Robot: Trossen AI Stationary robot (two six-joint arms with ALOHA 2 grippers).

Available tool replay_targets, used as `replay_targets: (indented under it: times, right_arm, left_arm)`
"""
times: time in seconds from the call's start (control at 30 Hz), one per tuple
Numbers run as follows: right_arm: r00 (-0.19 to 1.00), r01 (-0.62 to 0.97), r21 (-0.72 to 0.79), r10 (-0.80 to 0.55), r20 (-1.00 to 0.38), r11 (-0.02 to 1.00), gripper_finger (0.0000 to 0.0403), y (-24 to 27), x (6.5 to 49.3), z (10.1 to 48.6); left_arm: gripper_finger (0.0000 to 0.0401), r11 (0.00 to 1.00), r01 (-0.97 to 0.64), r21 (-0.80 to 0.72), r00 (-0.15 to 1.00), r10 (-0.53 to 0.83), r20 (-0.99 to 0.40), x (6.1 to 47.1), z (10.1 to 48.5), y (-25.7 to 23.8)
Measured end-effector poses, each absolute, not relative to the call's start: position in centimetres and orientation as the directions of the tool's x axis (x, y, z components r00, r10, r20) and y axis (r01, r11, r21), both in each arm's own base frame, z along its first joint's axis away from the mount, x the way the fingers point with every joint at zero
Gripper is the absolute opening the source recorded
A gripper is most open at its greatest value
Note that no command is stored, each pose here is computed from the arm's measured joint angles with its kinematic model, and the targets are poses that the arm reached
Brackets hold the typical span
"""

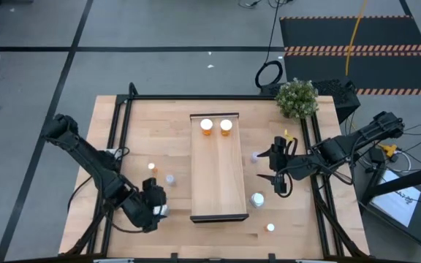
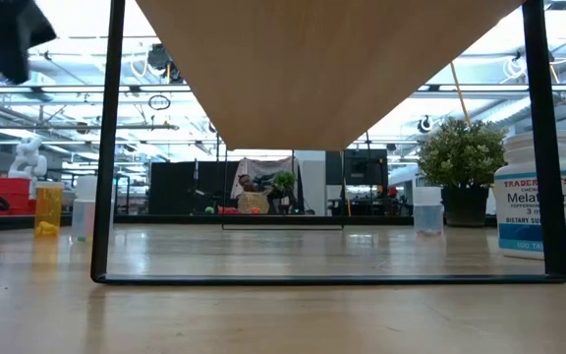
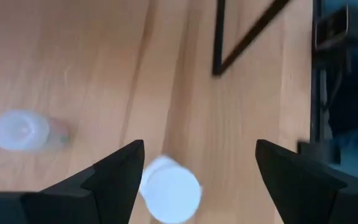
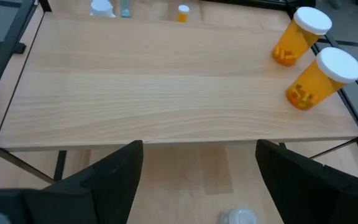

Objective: Pick and place medicine bottles onto shelf by color
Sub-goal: Put the left white medicine bottle on the shelf

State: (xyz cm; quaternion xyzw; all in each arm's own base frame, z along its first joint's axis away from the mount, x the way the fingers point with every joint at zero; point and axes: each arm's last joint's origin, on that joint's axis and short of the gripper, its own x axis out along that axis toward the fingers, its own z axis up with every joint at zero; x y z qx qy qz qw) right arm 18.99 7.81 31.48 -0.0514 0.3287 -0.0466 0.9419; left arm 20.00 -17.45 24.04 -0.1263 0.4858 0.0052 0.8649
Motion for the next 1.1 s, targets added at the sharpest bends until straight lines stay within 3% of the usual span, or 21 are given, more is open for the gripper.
replay_targets:
  times: [0.27, 0.5, 1.1]
  right_arm:
    - [0.779, 0.052, -0.13, -0.122, -0.615, 0.99, 0.0309, 7.8, 19.0, 31.5]
    - [0.77, 0.051, -0.135, -0.125, -0.625, 0.989, 0.0309, 7.8, 18.9, 31.4]
    - [0.757, 0.048, -0.146, -0.132, -0.64, 0.988, 0.0309, 7.7, 18.9, 30.6]
  left_arm:
    - [0.031, 0.993, -0.041, -0.106, 0.425, -0.079, -0.902, 19.0, 23.1, -17.6]
    - [0.031, 0.996, 0.073, -0.052, 0.429, -0.078, -0.9, 19.0, 23.1, -17.7]
    - [0.031, 0.995, 0.101, 0.006, 0.433, -0.039, -0.9, 18.6, 21.2, -17.2]
